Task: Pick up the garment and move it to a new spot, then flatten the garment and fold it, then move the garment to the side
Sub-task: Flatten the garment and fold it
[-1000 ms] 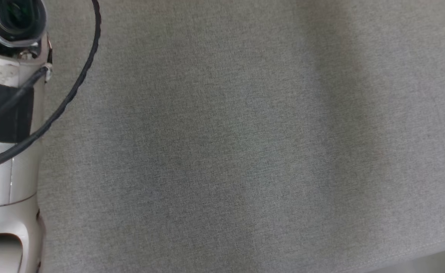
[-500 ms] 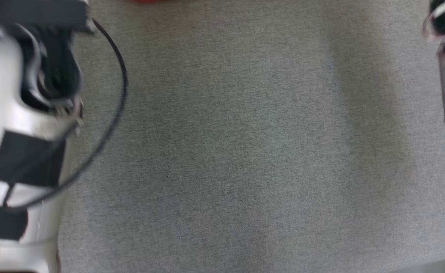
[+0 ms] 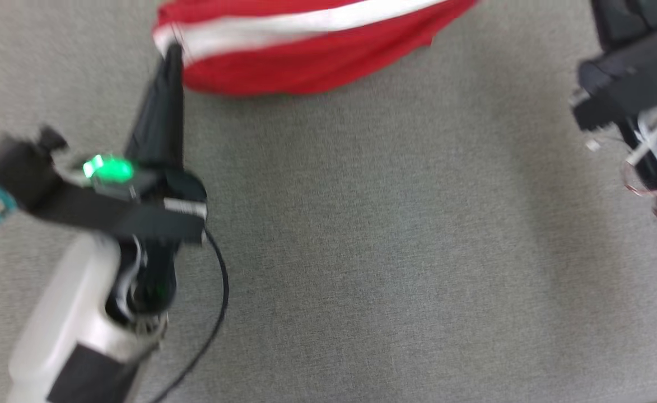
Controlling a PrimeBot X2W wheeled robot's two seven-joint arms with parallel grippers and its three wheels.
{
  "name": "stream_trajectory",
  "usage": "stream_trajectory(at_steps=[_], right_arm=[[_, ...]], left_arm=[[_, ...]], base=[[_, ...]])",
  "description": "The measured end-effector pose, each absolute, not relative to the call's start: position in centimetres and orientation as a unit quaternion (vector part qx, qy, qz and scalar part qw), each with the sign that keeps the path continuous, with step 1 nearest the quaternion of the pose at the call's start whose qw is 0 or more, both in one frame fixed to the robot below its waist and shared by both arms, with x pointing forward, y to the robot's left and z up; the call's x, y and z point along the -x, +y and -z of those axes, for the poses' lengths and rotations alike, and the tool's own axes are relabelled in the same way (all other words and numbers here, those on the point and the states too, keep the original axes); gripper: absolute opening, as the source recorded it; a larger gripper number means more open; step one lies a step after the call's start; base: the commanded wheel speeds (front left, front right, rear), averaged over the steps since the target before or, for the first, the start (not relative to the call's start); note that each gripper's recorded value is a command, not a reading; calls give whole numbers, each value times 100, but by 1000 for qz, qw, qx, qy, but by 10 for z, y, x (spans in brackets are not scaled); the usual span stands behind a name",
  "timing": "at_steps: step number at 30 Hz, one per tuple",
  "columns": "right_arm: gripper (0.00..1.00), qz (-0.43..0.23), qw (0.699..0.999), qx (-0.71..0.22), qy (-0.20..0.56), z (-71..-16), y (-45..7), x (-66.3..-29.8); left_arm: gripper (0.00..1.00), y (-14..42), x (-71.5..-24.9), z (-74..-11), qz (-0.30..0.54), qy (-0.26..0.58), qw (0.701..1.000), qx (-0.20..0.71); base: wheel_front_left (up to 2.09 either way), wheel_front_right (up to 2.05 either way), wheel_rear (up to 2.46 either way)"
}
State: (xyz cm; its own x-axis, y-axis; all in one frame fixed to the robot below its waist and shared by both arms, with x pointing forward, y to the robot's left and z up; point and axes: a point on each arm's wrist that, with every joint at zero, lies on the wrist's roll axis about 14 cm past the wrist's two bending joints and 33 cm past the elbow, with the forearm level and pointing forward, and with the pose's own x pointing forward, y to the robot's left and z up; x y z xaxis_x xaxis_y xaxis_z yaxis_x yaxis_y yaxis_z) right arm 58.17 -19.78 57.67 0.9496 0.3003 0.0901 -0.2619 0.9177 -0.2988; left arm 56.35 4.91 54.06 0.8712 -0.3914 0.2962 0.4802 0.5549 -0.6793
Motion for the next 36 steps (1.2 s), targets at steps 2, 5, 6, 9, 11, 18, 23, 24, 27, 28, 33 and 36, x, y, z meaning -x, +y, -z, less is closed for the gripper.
stream_trajectory(at_steps=[2, 5, 6, 9, 11, 18, 23, 24, 27, 28, 33, 36], right_arm=[[0, -135, 977, 147, -68, -584, -206, -572], [0, -125, 980, 143, -61, -587, -214, -556], [0, -121, 981, 142, -58, -587, -217, -551], [0, -106, 984, 140, -28, -579, -227, -528], [0, -101, 985, 137, 3, -568, -231, -515], [0, -105, 983, 99, 116, -534, -230, -461], [0, -106, 971, 66, 206, -500, -230, -415], [0, -106, 967, 59, 223, -494, -231, -406], [0, -121, 953, 10, 279, -474, -219, -376], [0, -121, 947, 2, 298, -467, -219, -366], [0, -106, 929, -28, 354, -454, -228, -329], [0, -103, 918, -41, 381, -447, -228, -310]], left_arm=[[0, 51, -551, -540, 247, -49, 880, 402], [0, 50, -528, -535, 247, -32, 880, 404], [0, 50, -521, -533, 247, -27, 881, 404], [0, 49, -495, -531, 245, -12, 880, 406], [0, 49, -483, -530, 242, -7, 881, 407], [0, 50, -440, -512, 249, 30, 901, 354], [0, 46, -414, -497, 259, 58, 909, 320], [0, 46, -410, -493, 262, 63, 912, 310], [0, 48, -397, -482, 263, 80, 918, 287], [0, 48, -393, -479, 264, 86, 919, 281], [0, 53, -376, -465, 259, 106, 924, 260], [0, 55, -363, -453, 259, 125, 925, 248]], base=[[0, 0, 0], [0, 0, 0], [0, 0, 0], [0, 0, 0], [0, 0, 0], [0, 0, 0], [0, 0, 0], [0, 0, 0], [0, 0, 0], [0, 0, 0], [0, 0, 0], [0, 0, 0]])
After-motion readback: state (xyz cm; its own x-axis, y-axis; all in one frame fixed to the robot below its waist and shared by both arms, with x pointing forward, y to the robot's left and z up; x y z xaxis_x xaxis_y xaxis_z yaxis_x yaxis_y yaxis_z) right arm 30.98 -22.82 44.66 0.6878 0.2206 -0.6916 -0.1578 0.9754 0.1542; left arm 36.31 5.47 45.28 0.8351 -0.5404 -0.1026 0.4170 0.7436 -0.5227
